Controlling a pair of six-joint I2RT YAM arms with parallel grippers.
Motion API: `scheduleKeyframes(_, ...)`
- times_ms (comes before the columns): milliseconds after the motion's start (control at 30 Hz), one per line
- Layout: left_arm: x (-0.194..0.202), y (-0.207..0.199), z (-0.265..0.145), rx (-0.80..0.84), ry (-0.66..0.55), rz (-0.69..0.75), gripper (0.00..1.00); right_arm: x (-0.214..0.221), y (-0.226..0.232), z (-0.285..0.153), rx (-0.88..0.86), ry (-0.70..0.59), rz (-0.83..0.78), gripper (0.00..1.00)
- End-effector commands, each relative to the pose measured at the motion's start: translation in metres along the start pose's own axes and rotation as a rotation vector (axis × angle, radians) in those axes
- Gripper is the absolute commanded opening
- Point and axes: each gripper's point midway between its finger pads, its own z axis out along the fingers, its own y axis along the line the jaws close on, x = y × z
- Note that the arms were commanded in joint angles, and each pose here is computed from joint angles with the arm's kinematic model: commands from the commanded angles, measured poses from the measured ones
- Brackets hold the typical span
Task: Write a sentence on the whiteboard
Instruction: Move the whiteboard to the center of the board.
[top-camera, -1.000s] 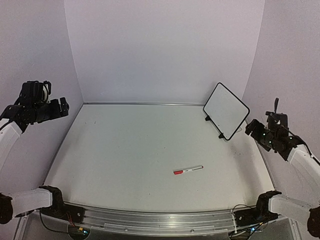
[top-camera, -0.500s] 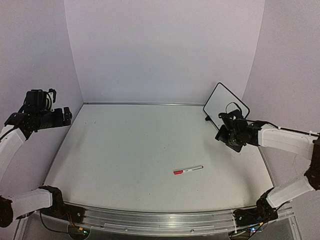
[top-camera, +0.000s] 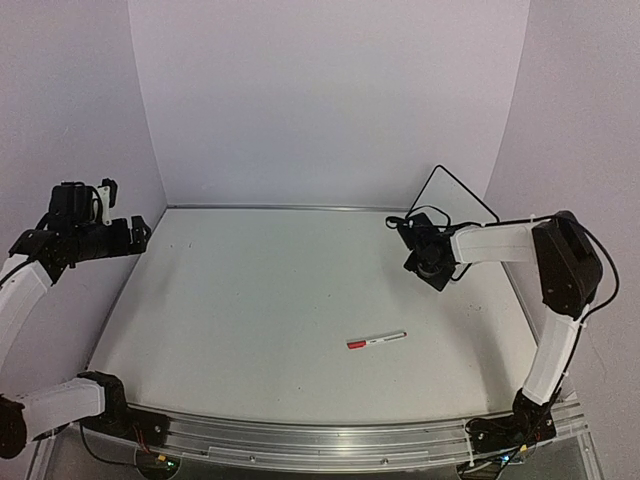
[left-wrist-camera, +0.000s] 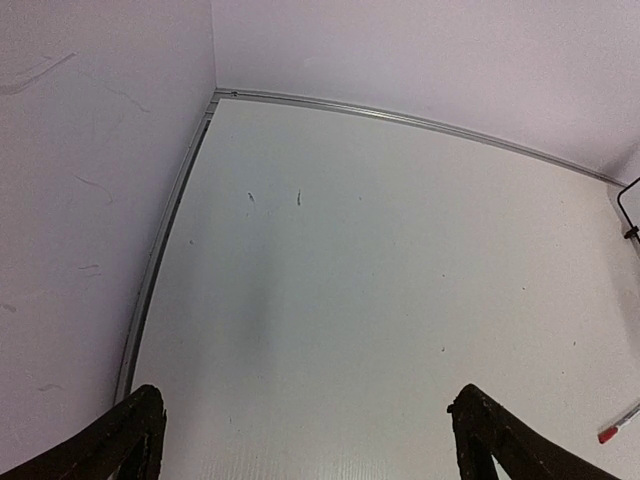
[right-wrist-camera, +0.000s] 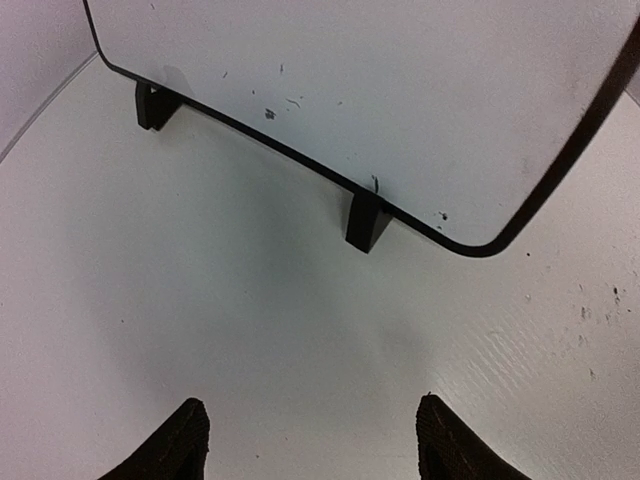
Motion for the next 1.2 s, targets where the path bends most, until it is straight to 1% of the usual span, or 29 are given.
scheduleKeyframes(0,-0.009,-0.016,-0.002,0.095,-0.036,0.011,1.00,-0.022,0.008,0.018,0.053,-0.070,0.031,0.65)
scheduleKeyframes(133,-0.009,-0.019,-0.003,0.112,-0.038,0.017,1.00,-0.017,-0.004,0.040,0.118,-0.048,0.038,0.64)
scheduleKeyframes(400,-0.007,-0.021,0.000,0.123,-0.023,0.017,1.00,-0.023,-0.021,0.067,0.203,-0.046,0.042,0.60)
scheduleKeyframes(733,-0.007,-0.022,0.001,0.126,-0.020,0.019,1.00,-0.020,-0.033,0.087,0.253,-0.022,0.067,0.56)
scheduleKeyframes(967,-0.006,-0.023,0.002,0.132,-0.016,0.019,1.00,-0.021,-0.034,0.092,0.273,-0.040,0.078,0.47)
scheduleKeyframes(1167,-0.005,-0.023,0.003,0.133,-0.013,0.019,1.00,-0.025,-0.035,0.094,0.293,-0.066,0.077,0.37)
